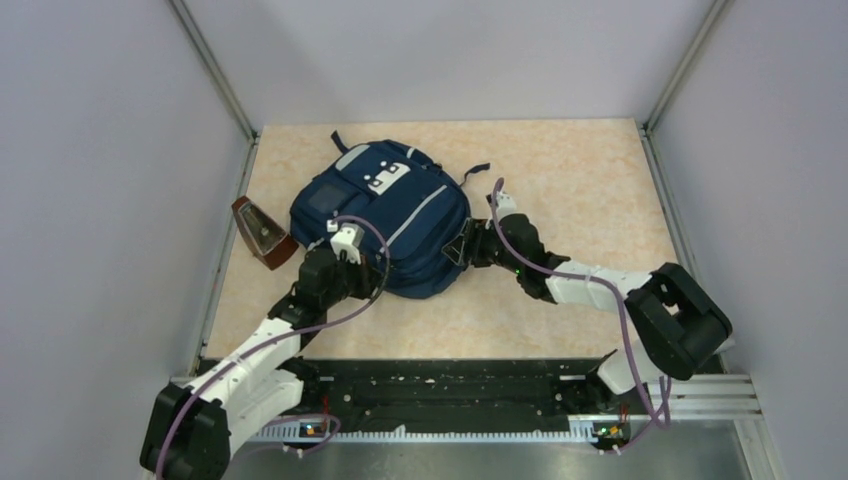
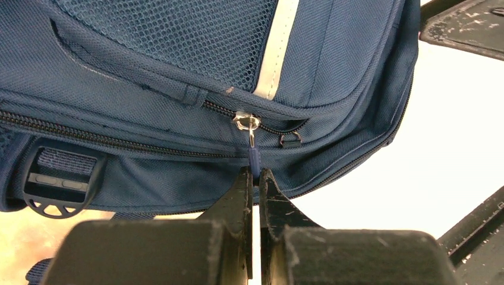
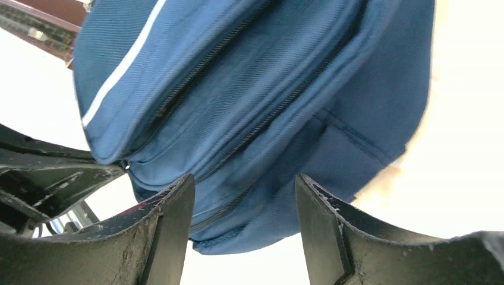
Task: Pack the student bag
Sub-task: Zip the student bag at the center of the board.
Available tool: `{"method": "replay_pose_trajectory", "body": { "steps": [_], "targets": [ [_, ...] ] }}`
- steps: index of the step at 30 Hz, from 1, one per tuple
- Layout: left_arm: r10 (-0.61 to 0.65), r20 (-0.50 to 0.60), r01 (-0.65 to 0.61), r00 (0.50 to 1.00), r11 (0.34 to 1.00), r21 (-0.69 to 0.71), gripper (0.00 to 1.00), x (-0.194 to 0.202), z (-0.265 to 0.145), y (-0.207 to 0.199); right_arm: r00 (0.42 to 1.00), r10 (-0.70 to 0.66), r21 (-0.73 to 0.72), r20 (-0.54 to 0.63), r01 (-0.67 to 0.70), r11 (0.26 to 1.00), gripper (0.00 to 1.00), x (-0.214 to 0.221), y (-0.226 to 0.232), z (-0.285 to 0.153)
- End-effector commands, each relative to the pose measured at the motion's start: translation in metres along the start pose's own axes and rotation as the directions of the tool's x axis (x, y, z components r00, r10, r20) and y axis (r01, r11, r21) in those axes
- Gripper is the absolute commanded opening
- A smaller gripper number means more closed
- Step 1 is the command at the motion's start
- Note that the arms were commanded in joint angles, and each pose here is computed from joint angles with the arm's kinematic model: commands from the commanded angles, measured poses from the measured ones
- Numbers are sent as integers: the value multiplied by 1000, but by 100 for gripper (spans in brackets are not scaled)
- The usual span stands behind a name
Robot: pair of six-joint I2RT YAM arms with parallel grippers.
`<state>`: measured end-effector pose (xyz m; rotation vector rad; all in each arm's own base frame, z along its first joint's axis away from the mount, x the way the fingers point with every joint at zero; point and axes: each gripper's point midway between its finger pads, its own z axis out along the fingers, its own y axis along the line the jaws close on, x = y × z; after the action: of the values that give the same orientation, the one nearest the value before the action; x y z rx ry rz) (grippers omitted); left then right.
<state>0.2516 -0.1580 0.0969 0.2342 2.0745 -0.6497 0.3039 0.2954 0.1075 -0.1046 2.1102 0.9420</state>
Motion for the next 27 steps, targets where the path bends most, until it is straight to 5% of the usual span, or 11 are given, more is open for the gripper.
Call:
{"method": "replay_pose_trajectory", "body": {
  "steps": [1, 8, 27],
  "targets": [
    [-31, 8, 30, 999, 996, 85, 0, -6, -7, -24, 990, -90, -40, 111, 94, 995, 61, -16, 38, -13],
    [-30, -29, 34, 999, 988, 150, 0, -3, -7, -40, 981, -119, -80, 153, 132, 988, 59, -13, 70, -15],
    [26, -50, -14, 998, 977, 215, 0, 1, 4, -74, 997, -83, -308, 1, 80, 948, 42, 43, 138, 8]
  ]
}}
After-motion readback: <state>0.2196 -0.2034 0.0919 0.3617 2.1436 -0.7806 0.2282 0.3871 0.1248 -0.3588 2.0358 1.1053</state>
